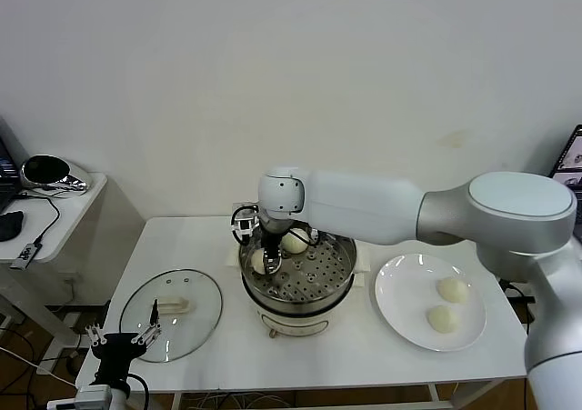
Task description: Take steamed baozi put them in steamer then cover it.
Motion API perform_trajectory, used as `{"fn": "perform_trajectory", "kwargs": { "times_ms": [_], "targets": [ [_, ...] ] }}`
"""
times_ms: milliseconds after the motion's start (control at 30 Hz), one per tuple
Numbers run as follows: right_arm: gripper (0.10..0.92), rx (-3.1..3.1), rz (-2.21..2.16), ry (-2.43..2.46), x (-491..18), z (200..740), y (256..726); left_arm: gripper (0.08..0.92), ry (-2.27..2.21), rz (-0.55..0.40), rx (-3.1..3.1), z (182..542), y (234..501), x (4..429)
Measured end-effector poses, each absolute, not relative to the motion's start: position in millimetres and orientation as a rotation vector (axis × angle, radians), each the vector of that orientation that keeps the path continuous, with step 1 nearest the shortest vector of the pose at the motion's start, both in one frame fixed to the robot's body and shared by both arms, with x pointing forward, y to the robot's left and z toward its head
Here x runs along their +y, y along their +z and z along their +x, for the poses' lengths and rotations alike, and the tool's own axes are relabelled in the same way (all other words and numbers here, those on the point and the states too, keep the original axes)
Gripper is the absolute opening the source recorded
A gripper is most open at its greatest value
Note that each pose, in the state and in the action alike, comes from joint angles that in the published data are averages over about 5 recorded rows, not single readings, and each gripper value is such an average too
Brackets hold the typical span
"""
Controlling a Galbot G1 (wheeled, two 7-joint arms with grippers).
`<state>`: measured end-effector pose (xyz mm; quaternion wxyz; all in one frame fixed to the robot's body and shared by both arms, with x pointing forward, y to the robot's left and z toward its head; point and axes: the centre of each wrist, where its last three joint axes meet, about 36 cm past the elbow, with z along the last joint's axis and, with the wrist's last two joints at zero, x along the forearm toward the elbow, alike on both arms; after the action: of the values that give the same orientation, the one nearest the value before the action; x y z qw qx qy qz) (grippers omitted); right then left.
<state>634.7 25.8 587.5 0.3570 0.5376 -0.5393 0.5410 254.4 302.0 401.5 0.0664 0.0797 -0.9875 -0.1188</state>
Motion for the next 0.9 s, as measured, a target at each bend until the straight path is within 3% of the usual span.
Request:
{"fn": "perform_trajectory", "kwargs": {
  "times_ms": [200,533,900],
  "targets": [
    [0.813,-1.399,1.38,1.399,11,635,613,0.823,-0.359,0.242,-2.974,254,400,303],
    [0.823,-1.387,1.318,1.435,-89,623,687,0.823,-0.363,0.222,-2.972,256,399,300],
    [0.823,-1.37,1.25,1.378,-252,592,676,0.823,-0.375,0.2,-2.952,249,393,292]
  ]
}}
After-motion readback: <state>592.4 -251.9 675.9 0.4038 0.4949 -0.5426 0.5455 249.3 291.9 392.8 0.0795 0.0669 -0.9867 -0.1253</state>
